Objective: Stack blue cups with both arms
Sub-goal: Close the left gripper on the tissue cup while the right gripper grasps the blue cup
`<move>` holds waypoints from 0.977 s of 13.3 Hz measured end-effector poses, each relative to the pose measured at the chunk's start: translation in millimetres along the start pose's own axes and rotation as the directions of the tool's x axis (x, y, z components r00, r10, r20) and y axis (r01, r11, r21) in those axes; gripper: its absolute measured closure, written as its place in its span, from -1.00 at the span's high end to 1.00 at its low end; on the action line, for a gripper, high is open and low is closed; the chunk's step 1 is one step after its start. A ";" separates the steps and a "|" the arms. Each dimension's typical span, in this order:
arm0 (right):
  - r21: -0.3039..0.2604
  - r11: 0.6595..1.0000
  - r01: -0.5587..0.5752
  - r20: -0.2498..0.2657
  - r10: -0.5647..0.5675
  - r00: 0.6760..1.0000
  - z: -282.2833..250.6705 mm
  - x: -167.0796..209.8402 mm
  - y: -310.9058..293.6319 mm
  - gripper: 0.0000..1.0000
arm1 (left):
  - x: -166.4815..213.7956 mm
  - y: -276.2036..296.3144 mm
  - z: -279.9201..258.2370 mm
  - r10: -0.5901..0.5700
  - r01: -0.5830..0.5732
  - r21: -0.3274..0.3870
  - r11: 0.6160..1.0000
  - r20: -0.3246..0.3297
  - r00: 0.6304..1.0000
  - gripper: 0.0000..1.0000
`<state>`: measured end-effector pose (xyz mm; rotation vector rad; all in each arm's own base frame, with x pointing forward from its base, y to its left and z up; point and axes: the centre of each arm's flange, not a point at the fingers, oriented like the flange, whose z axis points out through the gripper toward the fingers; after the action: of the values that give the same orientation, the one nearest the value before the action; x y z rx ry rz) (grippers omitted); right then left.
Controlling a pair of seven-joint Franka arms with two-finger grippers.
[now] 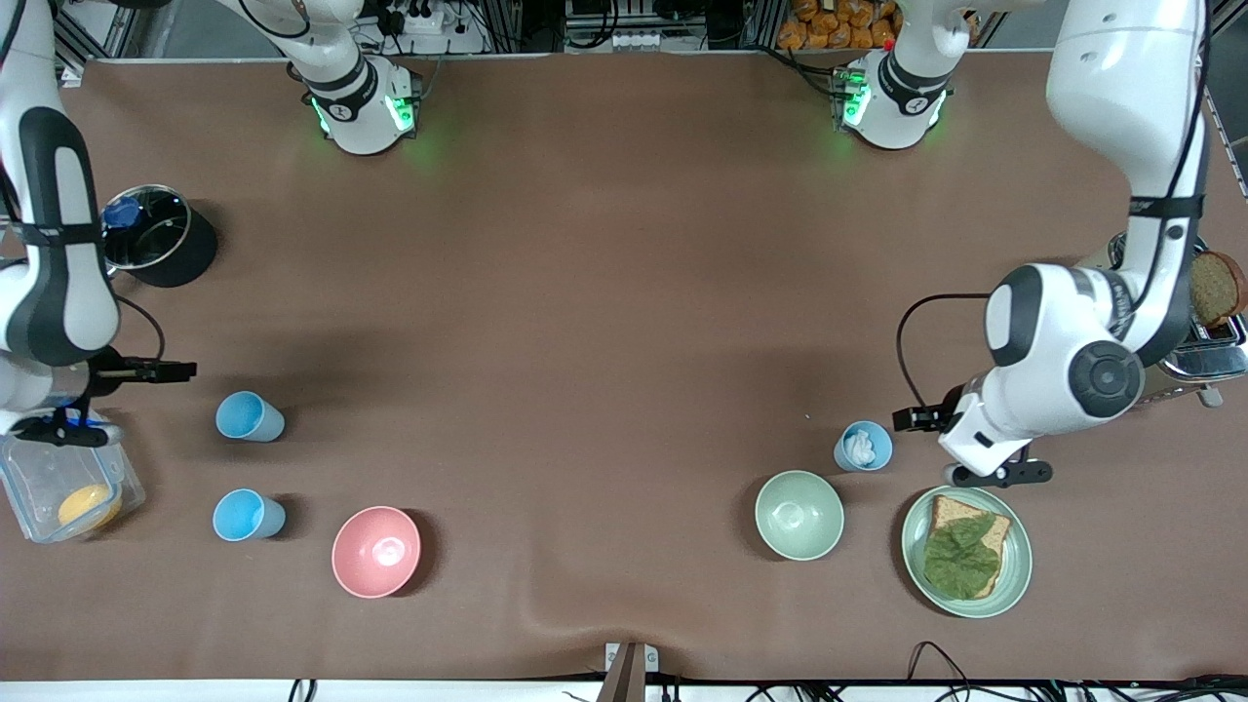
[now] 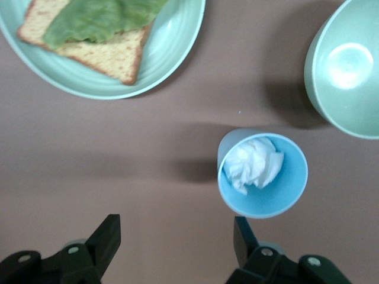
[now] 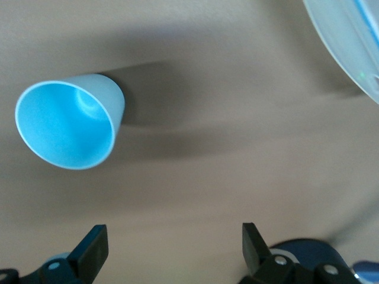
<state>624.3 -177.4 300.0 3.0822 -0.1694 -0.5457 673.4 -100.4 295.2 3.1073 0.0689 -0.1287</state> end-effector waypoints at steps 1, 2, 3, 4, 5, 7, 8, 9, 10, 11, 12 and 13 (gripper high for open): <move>-0.002 1.000 0.009 -0.005 -0.009 1.000 1.0 2.5 -5.5 1.00 | 1.6 4.7 8.6 0.002 -0.002 -0.002 1.000 -0.006 1.000 0.60; -0.006 1.000 0.018 -0.012 -0.018 1.000 -0.7 4.1 -11.6 1.00 | 2.9 9.1 16.4 -0.002 0.002 -0.003 1.000 -0.011 1.000 0.60; -0.012 1.000 0.028 -0.026 -0.028 0.999 -3.8 6.4 -18.4 1.00 | 4.1 12.4 23.2 -0.004 0.004 -0.004 1.000 -0.016 1.000 0.54; -0.017 0.999 0.037 -0.043 -0.038 0.998 -6.3 9.1 -24.6 1.00 | 5.3 15.2 28.7 -0.003 0.003 -0.006 1.000 -0.023 1.000 0.54; -0.022 0.999 0.043 -0.059 -0.044 0.997 -7.6 11.3 -28.7 1.00 | 6.2 17.6 33.0 -0.002 0.001 -0.007 1.000 -0.028 1.000 0.46; -0.029 0.999 0.046 -0.103 -0.049 0.994 -3.3 16.9 -30.2 1.00 | 7.8 19.5 40.1 -0.003 0.002 -0.009 1.000 -0.034 0.999 0.27; -0.032 0.998 0.046 -0.129 -0.050 0.990 3.4 20.5 -30.0 1.00 | 8.5 19.6 43.7 -0.003 0.003 -0.009 1.000 -0.037 0.999 0.07; -0.035 0.998 0.046 -0.147 -0.051 0.988 11.7 23.4 -30.0 1.00 | 9.1 19.5 47.1 -0.003 0.003 -0.010 1.000 -0.038 0.999 -0.12; -0.035 0.998 0.048 -0.152 -0.052 0.987 20.0 25.4 -30.6 1.00 | 9.5 19.3 50.9 -0.004 0.003 -0.010 1.000 -0.036 0.999 -0.36; -0.035 0.998 0.050 -0.151 -0.055 0.987 25.9 26.4 -31.8 1.00 | 9.6 19.2 54.2 -0.004 0.004 -0.009 1.000 -0.034 0.999 -0.55; -0.035 0.998 0.052 -0.148 -0.057 0.987 30.2 26.9 -33.2 1.00 | 9.7 19.2 55.7 -0.004 0.004 -0.010 1.000 -0.033 0.999 -0.74; -0.036 0.998 0.054 -0.148 -0.058 0.987 33.9 28.2 -34.1 1.00 | 10.8 22.8 51.4 -0.007 0.006 -0.023 1.000 -0.040 0.999 -0.93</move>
<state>642.6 -146.1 257.7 3.0888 -0.0722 -0.3131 681.0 -124.4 243.8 3.0870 0.0812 -0.0645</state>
